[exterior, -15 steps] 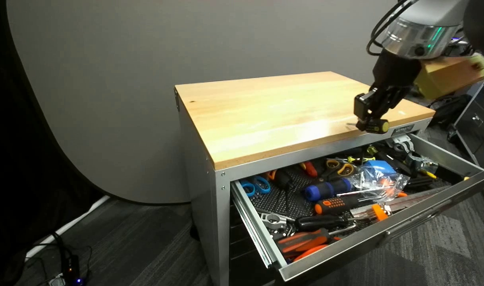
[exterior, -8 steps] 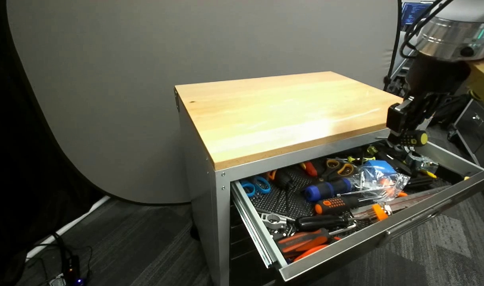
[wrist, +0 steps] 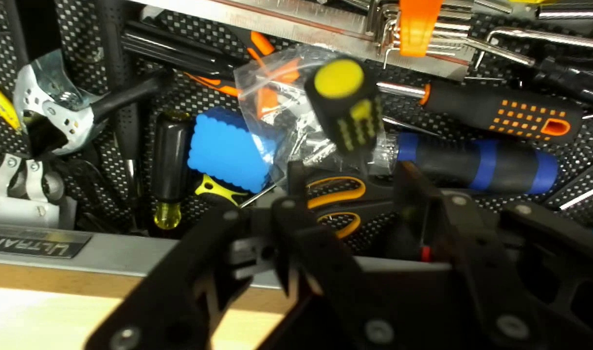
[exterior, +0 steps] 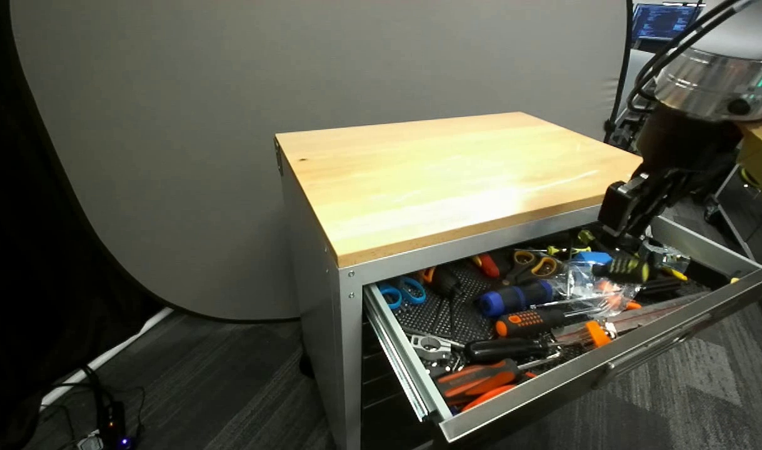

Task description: Put the screwdriver in the drawer then close the drawer

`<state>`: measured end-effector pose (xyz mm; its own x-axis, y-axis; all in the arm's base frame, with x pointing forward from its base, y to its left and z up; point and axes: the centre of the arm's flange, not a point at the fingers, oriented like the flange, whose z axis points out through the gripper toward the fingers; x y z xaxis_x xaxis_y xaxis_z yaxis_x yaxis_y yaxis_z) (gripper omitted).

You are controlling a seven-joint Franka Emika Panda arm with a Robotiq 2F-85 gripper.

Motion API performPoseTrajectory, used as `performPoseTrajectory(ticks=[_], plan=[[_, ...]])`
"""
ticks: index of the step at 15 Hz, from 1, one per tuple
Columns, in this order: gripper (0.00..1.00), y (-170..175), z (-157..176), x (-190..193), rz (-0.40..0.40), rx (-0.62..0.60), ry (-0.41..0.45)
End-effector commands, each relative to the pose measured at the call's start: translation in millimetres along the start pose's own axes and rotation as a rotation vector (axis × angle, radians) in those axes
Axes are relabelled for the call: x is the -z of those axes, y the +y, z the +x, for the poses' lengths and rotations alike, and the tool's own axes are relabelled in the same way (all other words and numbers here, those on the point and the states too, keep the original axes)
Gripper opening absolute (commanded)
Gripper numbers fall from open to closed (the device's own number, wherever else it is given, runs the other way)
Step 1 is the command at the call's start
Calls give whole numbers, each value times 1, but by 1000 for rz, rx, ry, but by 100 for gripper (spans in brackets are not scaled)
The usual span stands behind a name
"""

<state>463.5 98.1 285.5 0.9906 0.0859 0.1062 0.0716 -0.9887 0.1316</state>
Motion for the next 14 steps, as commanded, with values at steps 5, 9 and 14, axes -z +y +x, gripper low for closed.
performPoseTrajectory(ticks=[5, 9, 14], plan=[[100, 27, -14, 2, 0, 15, -26], [100, 69, -41, -10, -67, 3, -200], [100, 100, -74, -24, -74, -55, -354]])
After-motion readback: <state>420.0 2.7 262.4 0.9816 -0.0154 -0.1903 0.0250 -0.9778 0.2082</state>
